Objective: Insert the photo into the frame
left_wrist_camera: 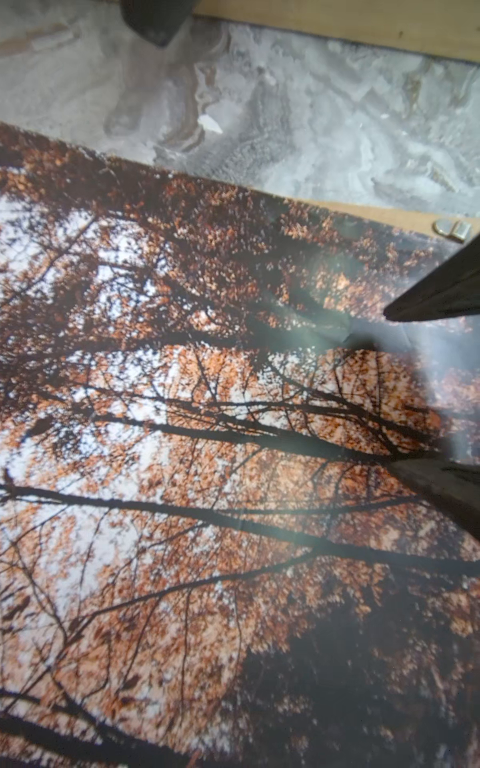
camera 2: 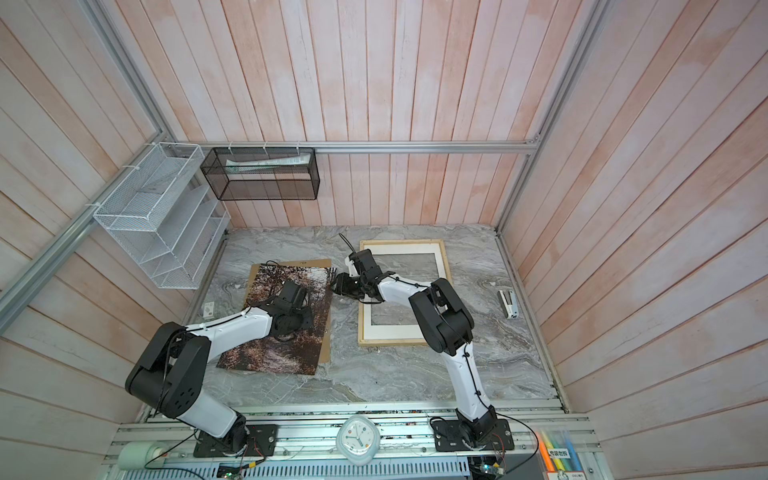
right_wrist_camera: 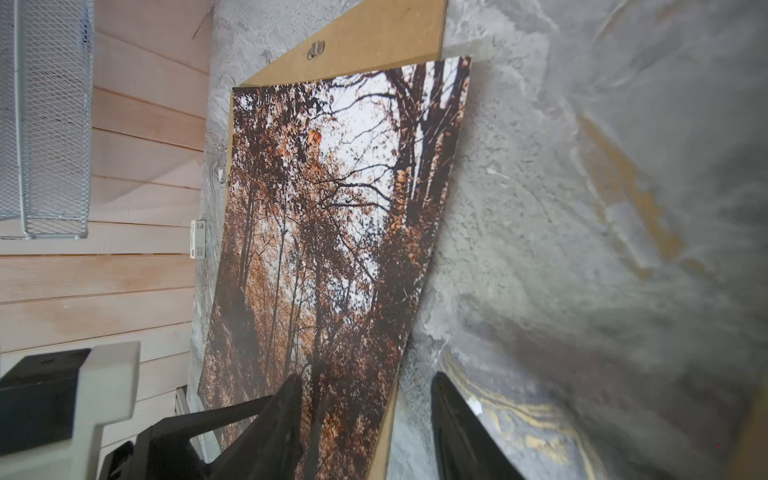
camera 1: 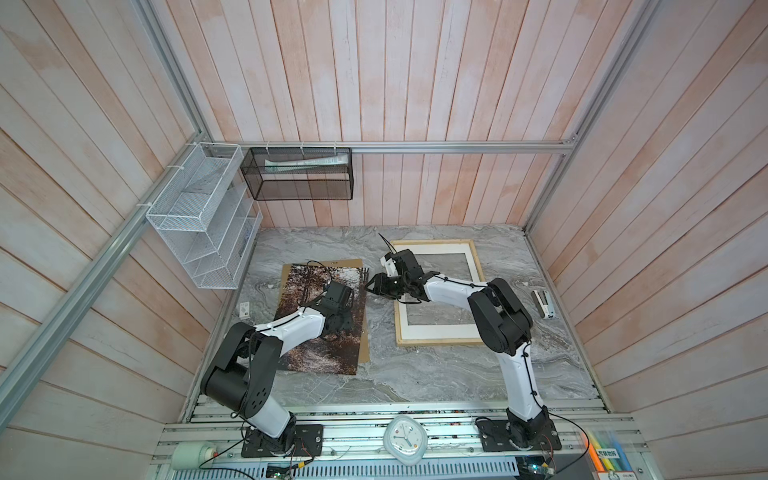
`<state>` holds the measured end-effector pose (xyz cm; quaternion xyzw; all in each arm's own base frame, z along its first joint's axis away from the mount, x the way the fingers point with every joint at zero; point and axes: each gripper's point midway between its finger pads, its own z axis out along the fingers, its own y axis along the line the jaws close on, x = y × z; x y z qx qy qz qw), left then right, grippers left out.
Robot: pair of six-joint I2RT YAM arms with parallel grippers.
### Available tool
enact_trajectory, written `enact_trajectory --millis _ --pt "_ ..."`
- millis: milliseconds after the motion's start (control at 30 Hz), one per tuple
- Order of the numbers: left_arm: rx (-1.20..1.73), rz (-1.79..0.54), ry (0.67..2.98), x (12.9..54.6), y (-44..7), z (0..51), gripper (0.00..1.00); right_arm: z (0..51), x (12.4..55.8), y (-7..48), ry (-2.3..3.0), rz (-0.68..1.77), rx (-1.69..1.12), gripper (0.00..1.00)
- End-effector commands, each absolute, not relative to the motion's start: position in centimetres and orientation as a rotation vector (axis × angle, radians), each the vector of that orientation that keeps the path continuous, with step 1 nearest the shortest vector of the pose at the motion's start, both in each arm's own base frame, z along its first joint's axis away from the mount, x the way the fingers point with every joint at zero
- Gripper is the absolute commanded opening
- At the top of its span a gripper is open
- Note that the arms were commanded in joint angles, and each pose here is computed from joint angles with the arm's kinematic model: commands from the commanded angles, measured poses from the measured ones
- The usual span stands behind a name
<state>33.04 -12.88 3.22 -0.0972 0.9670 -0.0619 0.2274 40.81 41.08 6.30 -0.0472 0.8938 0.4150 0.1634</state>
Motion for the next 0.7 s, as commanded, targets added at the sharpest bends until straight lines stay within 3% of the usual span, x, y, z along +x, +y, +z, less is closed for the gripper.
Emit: enact_trajectory --millis 0,667 --pt "-0.255 -0.166 2.662 32.7 -12.5 3.2 0.55 4.8 40.3 41.4 2.610 1.177 -0.156 0.51" --pt "-0.215 -0.215 2.703 32.7 -13.5 2.1 0.52 2.1 39.7 44.1 2.663 1.382 -0.166 0.51"
